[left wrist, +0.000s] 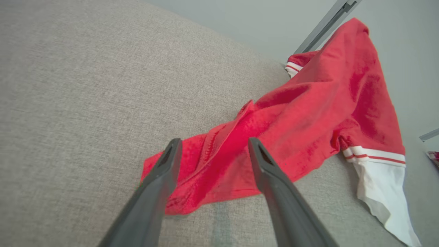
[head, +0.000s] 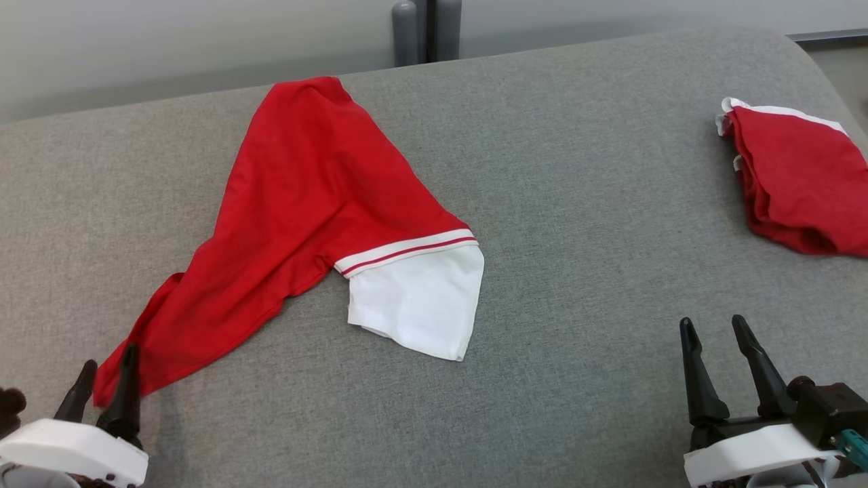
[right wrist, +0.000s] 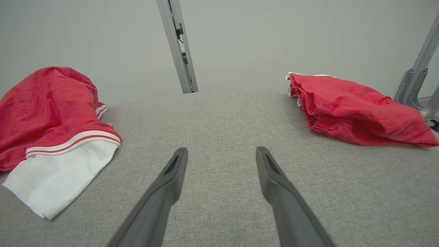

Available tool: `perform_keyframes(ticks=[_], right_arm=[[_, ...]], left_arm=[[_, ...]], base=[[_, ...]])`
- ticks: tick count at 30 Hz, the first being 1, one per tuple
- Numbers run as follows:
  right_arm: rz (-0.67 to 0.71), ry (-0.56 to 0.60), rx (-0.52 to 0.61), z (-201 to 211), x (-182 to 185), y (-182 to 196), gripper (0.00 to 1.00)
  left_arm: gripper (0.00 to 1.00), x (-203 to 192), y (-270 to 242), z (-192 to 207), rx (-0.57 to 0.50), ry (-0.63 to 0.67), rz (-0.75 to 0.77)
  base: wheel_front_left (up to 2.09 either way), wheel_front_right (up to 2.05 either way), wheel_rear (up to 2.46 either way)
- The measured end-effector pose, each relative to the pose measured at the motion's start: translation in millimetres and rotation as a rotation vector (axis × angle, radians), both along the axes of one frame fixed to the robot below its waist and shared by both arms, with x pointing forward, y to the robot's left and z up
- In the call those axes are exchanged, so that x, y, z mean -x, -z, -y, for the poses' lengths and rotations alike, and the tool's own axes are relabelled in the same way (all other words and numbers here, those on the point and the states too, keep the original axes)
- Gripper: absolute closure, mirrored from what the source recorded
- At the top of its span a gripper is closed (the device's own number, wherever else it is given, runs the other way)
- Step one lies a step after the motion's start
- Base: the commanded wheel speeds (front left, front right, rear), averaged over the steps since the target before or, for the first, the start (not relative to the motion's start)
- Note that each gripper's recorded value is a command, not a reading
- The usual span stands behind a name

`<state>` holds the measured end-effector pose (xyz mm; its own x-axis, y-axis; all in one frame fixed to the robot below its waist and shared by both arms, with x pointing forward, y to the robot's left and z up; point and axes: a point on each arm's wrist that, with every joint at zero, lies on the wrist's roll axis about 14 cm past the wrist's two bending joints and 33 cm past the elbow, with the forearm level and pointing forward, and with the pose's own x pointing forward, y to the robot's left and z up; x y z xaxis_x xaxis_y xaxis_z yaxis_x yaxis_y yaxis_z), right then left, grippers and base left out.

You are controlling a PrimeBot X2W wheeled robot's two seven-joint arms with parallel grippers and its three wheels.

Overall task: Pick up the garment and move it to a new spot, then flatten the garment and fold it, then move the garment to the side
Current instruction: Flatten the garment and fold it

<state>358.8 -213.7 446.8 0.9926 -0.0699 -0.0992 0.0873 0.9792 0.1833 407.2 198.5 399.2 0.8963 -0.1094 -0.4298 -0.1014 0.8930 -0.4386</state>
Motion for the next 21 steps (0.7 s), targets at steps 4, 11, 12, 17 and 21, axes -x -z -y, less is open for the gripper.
perform_keyframes(ticks=[4,11,12,17,21], right_arm=[[-0.009,-0.006,-0.002,-2,-2,3,0.00],[-0.011,-0.027,-0.006,-8,-9,5,0.00],[-0.011,-0.030,-0.006,-9,-10,5,0.00],[-0.004,-0.039,-0.007,-12,-11,3,0.00],[-0.001,-0.033,-0.005,-10,-10,2,0.00]], left_arm=[[0.00,7,2,-11,-0.019,-0.025,-0.002],[0.00,30,6,-5,-0.019,0.027,-0.023],[0.00,34,8,-6,-0.034,0.037,-0.034],[0.00,36,14,-15,-0.088,0.037,-0.039],[0.00,33,18,-16,-0.106,0.049,-0.046]], base=[[0.00,0.00,0.00],[0.00,0.00,0.00],[0.00,0.00,0.00],[0.00,0.00,0.00],[0.00,0.00,0.00]])
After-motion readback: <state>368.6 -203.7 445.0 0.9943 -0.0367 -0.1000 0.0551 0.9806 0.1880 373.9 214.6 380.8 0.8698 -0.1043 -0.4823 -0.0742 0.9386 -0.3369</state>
